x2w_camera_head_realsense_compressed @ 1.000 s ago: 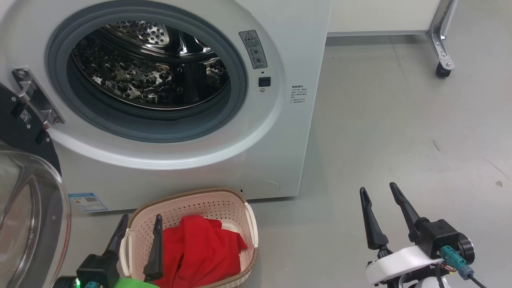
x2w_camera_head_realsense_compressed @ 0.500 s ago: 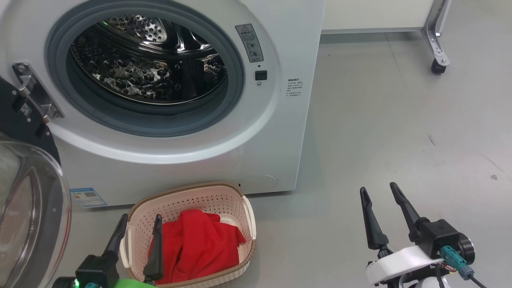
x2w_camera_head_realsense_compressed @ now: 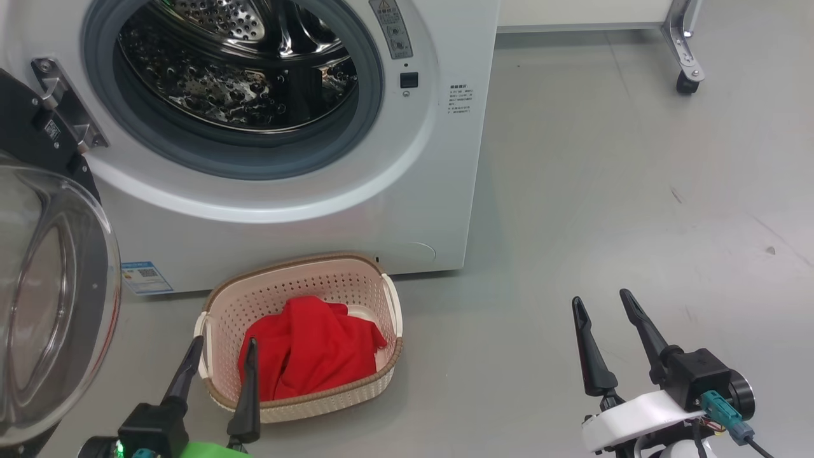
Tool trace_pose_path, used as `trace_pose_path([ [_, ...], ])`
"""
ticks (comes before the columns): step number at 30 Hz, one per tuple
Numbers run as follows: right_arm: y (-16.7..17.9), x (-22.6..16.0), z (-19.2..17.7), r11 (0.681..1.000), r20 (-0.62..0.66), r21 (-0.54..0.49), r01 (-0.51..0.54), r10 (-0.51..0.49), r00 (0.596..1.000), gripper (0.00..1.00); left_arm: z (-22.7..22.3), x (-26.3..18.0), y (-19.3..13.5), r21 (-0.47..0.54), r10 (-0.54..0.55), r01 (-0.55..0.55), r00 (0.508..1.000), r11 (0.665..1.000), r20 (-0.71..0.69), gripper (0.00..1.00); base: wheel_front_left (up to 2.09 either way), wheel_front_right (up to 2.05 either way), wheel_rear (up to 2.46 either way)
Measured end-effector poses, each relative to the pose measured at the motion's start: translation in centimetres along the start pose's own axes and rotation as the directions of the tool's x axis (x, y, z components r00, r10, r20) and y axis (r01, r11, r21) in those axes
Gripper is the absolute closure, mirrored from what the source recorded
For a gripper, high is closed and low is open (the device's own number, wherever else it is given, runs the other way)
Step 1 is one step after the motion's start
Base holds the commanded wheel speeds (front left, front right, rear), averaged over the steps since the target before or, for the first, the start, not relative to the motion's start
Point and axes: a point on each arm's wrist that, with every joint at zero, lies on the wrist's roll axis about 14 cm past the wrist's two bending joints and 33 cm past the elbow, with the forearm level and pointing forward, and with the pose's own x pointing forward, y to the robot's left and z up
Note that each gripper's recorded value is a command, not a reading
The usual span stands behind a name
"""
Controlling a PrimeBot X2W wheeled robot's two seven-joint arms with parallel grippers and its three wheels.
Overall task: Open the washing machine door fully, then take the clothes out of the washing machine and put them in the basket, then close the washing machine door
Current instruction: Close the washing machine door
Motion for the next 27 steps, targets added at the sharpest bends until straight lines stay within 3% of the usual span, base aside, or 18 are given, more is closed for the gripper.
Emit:
trace_pose_path([
  [14, -0.22, 0.14, -0.32, 1.0, -0.01, 0.002, 0.006, -0.006, 1.0, 0.0, 0.11, 0.28, -0.01, 0.0, -0.004, 0.004, 1.0, 1.0, 0.001, 0.0, -1.02, 1.02, 0.0],
  [27, -0.35, 0.21, -0.48, 1.0, -0.015, 0.002, 0.01, -0.01, 1.0, 0.0, -0.03, 0.36, 0.04, -0.001, -0.003, 0.003, 1.0, 1.0, -0.008, 0.0, -0.46, 0.46, 0.0],
])
